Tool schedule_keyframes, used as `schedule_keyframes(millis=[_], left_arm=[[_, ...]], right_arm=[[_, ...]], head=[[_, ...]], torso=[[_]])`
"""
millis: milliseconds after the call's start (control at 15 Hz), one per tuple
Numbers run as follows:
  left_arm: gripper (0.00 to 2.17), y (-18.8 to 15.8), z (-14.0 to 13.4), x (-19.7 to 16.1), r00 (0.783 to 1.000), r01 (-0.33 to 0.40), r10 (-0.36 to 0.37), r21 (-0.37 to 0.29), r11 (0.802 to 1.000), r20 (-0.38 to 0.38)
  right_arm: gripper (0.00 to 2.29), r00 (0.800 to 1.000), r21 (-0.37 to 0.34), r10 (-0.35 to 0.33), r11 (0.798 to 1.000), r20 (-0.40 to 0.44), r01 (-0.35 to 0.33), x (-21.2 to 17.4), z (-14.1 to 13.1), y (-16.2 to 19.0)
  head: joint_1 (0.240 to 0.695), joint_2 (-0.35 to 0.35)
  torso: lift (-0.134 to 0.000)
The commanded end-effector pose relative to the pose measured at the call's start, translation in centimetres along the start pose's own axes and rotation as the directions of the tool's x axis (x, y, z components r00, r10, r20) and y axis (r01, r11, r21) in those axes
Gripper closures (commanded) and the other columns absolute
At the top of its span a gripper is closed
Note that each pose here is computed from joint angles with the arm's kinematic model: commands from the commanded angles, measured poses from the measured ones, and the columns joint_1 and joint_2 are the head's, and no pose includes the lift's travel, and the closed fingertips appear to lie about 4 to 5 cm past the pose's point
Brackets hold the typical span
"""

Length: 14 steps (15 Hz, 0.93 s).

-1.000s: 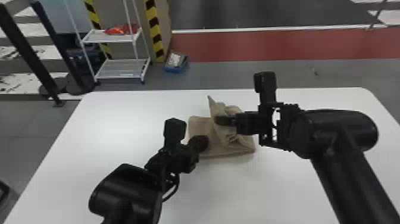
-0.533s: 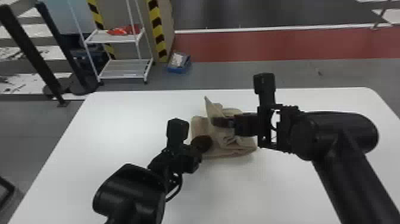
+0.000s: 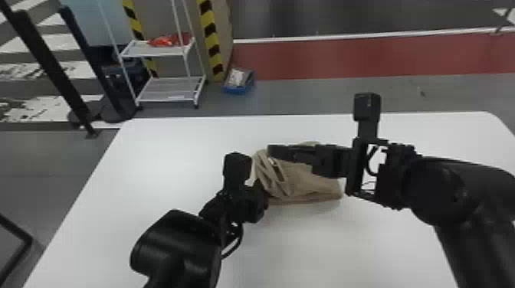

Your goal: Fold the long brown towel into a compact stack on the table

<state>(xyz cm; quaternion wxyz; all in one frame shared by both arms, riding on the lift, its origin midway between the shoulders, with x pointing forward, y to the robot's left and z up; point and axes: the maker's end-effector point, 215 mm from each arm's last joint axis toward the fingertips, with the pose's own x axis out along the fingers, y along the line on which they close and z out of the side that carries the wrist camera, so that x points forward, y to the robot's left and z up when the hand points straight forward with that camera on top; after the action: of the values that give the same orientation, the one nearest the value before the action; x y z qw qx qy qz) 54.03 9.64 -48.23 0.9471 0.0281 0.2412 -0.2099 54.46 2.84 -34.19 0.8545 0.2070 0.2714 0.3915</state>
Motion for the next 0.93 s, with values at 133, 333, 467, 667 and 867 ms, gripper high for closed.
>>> schedule_keyframes(millis=[133, 333, 467, 667, 867], left_arm=[[1.89, 0.0, 0.2, 0.0, 1.0, -0.002, 0.002, 0.001, 1.0, 0.003], [1.89, -0.2, 0.1, 0.0, 1.0, 0.003, -0.003, 0.002, 1.0, 0.001], [1.89, -0.3, 0.1, 0.0, 1.0, 0.003, -0.003, 0.001, 1.0, 0.001], [1.89, -0.6, 0.0, 0.0, 1.0, 0.001, -0.001, 0.007, 1.0, -0.004], [1.89, -0.9, -0.5, -0.4, 1.0, 0.001, -0.001, 0.003, 1.0, -0.018]], right_arm=[[0.95, 0.994, -0.095, -0.096, 0.99, 0.051, 0.1, -4.5, -0.5, -1.9], [1.96, 0.995, -0.122, -0.096, 0.988, 0.024, 0.098, -8.2, -3.4, -3.8], [1.96, 0.988, -0.19, -0.146, 0.97, 0.039, 0.151, -9.2, -5.6, -4.6], [1.96, 0.978, -0.284, -0.204, 0.936, 0.041, 0.207, -9.3, -8.3, -5.7], [1.96, 0.975, -0.277, -0.221, 0.937, 0.011, 0.215, -8.6, -10.5, -7.5]], head=[[0.695, 0.114], [0.695, 0.077], [0.695, 0.058], [0.695, 0.034], [0.695, 0.027]], torso=[[-0.121], [-0.121], [-0.121], [-0.121], [-0.121]])
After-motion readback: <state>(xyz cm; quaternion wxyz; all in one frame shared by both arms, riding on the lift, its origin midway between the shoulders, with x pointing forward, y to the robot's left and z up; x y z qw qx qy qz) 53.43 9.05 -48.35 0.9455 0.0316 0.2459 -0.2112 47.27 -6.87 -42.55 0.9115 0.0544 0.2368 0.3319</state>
